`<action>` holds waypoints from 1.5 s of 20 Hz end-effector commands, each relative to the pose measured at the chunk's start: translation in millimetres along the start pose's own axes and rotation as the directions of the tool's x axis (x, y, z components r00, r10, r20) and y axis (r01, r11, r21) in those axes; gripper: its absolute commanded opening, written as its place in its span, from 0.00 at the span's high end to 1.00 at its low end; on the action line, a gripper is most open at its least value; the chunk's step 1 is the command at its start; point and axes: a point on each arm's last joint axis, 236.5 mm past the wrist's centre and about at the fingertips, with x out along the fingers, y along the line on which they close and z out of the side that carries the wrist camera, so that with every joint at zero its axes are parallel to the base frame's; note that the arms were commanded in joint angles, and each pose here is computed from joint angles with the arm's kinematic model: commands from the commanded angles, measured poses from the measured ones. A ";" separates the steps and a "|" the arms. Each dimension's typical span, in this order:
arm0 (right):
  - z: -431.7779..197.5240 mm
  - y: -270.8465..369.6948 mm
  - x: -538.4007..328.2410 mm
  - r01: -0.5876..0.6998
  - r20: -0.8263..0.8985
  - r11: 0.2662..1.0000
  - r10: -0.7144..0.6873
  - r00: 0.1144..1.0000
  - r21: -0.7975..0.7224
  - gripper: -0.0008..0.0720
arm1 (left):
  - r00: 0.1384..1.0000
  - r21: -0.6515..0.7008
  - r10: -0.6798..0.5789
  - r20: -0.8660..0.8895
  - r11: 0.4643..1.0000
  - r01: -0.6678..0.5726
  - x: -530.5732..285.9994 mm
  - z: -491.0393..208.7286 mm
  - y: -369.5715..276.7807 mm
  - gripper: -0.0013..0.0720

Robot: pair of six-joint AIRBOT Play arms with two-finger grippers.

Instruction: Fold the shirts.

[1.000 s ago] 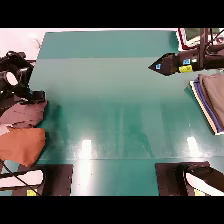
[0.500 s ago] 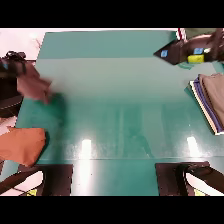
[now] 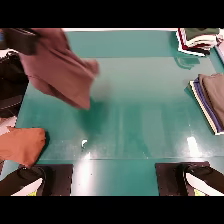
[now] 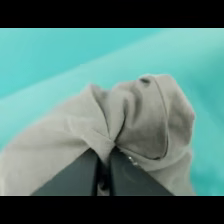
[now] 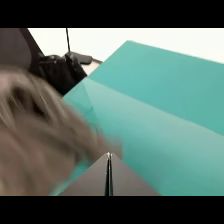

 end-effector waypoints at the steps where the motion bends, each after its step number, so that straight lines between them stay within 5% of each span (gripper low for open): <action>1: 7.8 4.7 -5.6 -0.003 0.018 1.000 0.004 1.000 -0.013 0.97 | 0.970 0.085 -0.199 -0.136 0.974 0.212 49.1 -24.7 -99.2 0.95; 3: 7.5 4.7 -5.6 -0.004 0.017 1.000 0.004 1.000 -0.013 0.97 | 0.929 0.108 -0.285 -0.238 0.942 0.317 92.4 -53.6 -155.6 0.91; 4: 7.4 4.8 -5.6 -0.004 0.017 1.000 0.004 1.000 -0.013 0.97 | 0.902 0.089 -0.340 -0.266 0.923 0.374 109.4 -64.7 -183.5 0.50; 5: 7.2 4.9 -5.6 -0.004 0.016 1.000 0.004 1.000 -0.013 0.97 | 0.878 0.058 -0.388 -0.279 0.906 0.419 126.3 -73.5 -206.3 0.19; 7: 6.0 5.4 -5.6 -0.006 0.011 1.000 0.006 1.000 -0.012 0.97 | 0.877 0.041 -0.376 -0.297 0.913 0.406 149.8 -83.6 -205.7 0.24; 11: 3.1 6.1 -5.7 -0.009 -0.001 1.000 0.009 1.000 -0.013 0.97 | 0.921 -0.103 -0.153 -0.357 0.987 0.124 162.9 -92.9 -74.3 0.24; 15: 2.8 6.2 -5.2 -0.010 -0.002 1.000 0.010 1.000 -0.012 0.97 | 0.864 -0.375 -0.164 -0.475 0.926 -0.030 174.9 -160.6 14.0 0.24; 24: 2.6 6.0 -5.0 -0.010 -0.003 1.000 0.010 1.000 -0.011 0.97 | 0.741 -0.729 -0.480 -0.470 0.684 -0.019 221.3 -310.7 -50.9 0.24; 30: 2.6 6.1 -5.0 -0.010 -0.003 1.000 0.010 1.000 0.004 0.97 | 0.740 -0.702 -0.488 -0.463 0.712 0.030 239.6 -316.0 -79.8 0.25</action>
